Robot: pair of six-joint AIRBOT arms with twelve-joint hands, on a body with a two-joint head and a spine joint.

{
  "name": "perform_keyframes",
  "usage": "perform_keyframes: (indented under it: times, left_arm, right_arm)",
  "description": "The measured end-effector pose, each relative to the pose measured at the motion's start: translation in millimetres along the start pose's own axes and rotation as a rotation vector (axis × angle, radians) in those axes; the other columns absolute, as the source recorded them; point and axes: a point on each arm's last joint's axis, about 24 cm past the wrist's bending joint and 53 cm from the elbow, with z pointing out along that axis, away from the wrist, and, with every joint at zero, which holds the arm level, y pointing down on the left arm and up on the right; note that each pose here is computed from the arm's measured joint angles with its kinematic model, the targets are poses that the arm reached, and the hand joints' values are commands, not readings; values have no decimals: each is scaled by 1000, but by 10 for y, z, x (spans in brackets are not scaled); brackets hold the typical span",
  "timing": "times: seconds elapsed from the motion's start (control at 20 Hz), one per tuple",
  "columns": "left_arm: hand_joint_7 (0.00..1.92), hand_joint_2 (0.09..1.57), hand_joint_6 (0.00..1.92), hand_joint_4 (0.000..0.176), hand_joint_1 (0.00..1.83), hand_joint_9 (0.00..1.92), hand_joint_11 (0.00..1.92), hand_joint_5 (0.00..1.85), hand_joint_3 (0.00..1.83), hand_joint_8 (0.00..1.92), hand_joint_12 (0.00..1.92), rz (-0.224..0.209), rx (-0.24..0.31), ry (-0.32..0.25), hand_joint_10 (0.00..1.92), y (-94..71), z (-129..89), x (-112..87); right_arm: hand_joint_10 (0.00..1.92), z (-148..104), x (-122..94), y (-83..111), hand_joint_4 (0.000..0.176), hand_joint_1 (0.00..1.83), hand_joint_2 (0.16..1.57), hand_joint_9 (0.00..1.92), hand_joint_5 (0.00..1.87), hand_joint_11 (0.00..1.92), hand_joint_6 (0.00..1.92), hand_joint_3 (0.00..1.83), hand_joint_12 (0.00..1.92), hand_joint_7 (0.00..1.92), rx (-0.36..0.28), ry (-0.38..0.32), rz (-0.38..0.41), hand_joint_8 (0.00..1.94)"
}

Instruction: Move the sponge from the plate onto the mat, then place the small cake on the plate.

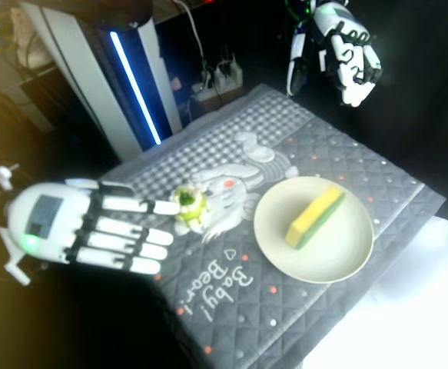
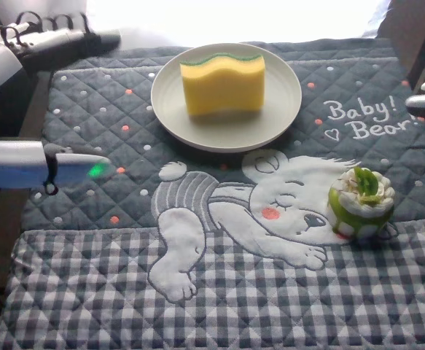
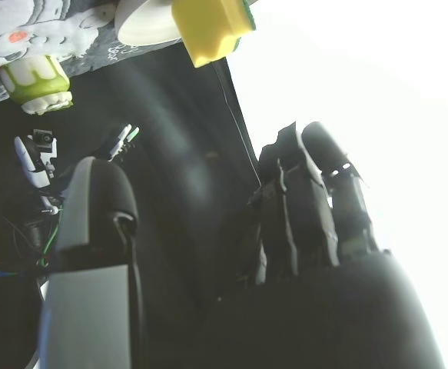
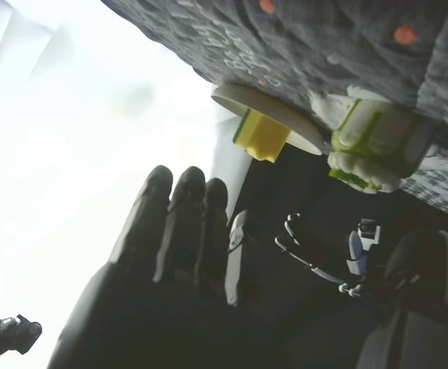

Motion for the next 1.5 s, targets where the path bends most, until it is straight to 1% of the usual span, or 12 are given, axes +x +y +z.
perform_keyframes:
  times: [0.15,0.2,0.3,0.45,0.5,0.7,0.9,1.05,1.1,1.4,1.45,1.5]
  left_arm:
    - [293,1017,0,73,647,247,0,383,0,0,642,2,-1,4,3,0,10,5]
    - [280,1017,0,87,654,250,0,339,0,1,675,10,5,1,3,2,61,-21]
    - [243,1007,0,0,689,228,0,319,1,0,671,-11,21,-54,0,17,322,-137]
    - [297,1002,1,31,675,253,0,333,0,1,654,-3,26,-31,3,20,831,-88]
    - [253,1003,4,62,663,185,0,324,1,3,555,21,19,9,3,6,1027,-15]
    - [419,969,1,66,657,395,39,390,0,2,964,55,-13,99,8,-5,1525,203]
    - [602,989,3,13,885,552,130,555,0,8,1005,130,-104,180,15,205,1829,312]
    - [801,978,2,0,1002,840,395,668,0,14,1137,154,-137,220,71,270,1994,474]
    - [847,972,2,0,1027,898,436,688,0,18,1224,155,-163,248,86,334,2025,576]
    - [842,1004,11,0,1058,787,164,800,12,0,1292,157,-221,288,34,508,2098,755]
    - [898,1074,734,35,1074,802,131,969,13,14,1385,155,-233,292,45,544,2134,788]
    - [933,1112,962,0,1083,779,92,955,8,22,1337,153,-247,296,33,579,2172,820]
  right_arm:
    - [11,1,1,-3,2,806,1164,161,340,13,6,8,450,205,1,1,0,6]
    - [10,19,5,13,38,797,1139,164,318,14,0,0,452,204,-3,2,0,5]
    - [2,82,-20,76,82,769,1073,99,256,0,0,0,338,151,-30,-12,2,1]
    - [0,124,24,165,163,768,1032,5,117,0,0,0,108,46,-64,5,-10,0]
    - [0,138,43,187,173,745,1019,0,75,0,0,0,48,10,-73,7,-9,0]
    - [0,192,44,225,167,797,994,0,35,0,0,0,0,0,-96,4,-14,0]
    - [0,211,41,192,175,802,976,0,21,20,1,0,10,4,-92,0,-10,1]
    - [0,216,80,211,152,874,958,0,37,21,7,0,12,0,-102,8,-4,0]
    - [5,217,88,212,167,836,943,13,44,56,8,0,28,17,-102,10,-3,6]
    - [14,218,60,187,169,833,953,50,70,147,8,0,79,22,-96,6,-1,5]
    - [6,217,62,188,164,856,957,37,78,113,9,1,67,18,-97,7,-2,2]
    - [12,219,68,190,174,811,948,55,77,112,7,0,70,31,-98,8,-1,7]
